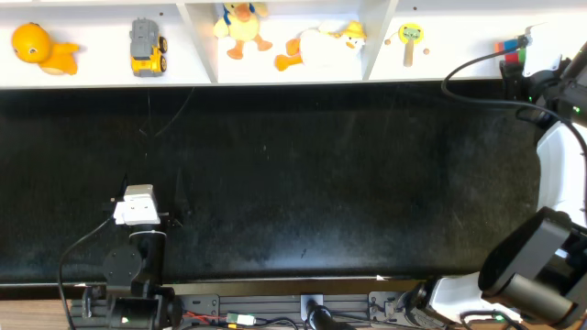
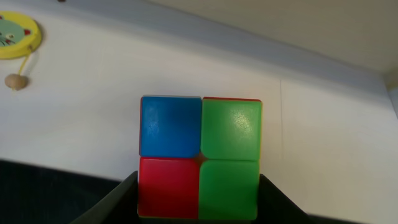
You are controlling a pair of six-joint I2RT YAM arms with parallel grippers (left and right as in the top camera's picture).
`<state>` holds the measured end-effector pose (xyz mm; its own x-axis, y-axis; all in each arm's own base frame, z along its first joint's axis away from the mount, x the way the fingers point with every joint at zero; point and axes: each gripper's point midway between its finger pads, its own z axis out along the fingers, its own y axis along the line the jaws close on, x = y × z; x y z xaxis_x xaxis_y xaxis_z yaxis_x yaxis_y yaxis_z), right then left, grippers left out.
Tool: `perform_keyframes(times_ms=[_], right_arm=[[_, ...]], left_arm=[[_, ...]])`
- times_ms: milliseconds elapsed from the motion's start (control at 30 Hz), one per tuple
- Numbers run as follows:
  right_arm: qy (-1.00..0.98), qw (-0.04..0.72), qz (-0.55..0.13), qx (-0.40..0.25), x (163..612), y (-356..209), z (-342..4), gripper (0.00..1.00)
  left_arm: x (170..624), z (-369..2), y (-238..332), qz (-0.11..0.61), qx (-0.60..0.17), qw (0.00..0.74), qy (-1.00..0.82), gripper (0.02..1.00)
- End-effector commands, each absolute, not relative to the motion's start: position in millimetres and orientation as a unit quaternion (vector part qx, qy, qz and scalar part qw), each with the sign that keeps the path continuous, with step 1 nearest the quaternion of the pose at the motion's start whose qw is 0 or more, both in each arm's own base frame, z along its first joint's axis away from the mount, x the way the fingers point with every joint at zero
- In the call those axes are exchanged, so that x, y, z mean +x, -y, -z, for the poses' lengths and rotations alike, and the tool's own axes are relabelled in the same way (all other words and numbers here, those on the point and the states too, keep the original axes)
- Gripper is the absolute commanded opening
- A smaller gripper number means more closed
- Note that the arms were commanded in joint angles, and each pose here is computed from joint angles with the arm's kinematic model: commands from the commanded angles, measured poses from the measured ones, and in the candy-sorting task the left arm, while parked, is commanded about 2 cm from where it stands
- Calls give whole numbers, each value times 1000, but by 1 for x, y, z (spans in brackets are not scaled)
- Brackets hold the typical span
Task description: Store Toys
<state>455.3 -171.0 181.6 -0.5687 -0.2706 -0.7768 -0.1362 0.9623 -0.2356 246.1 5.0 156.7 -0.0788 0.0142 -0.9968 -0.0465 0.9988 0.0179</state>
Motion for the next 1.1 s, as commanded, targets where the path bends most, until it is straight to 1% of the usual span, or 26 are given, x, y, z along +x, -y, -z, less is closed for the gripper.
perform_keyframes(times_ms=[33,167,400,667,700,767,933,1100], right_arm=[[-875,467,66,-108,471,169,-189,349],[-872,476,61,-92,478,172,-189,345],[-877,471,46,-85,492,169,-179,349],[-882,464,33,-70,495,169,-171,354],[-883,463,33,-70,494,169,-170,358],[-884,462,33,-69,494,169,-170,411],[-886,459,34,-59,493,171,-168,367],[-890,452,36,-51,491,173,-166,367]], left_arm=[[246,-158,-5,-28,-3,681,-732,998],[246,-158,-5,-28,-3,681,-732,998],[246,-158,-5,-28,-3,681,-732,998],[246,-158,-5,-28,-3,681,-732,998],[246,-158,-5,-28,-3,681,-732,998],[246,-158,-5,-28,-3,681,-732,998],[246,-158,-5,-28,-3,681,-732,998],[246,-158,-5,-28,-3,681,-732,998]])
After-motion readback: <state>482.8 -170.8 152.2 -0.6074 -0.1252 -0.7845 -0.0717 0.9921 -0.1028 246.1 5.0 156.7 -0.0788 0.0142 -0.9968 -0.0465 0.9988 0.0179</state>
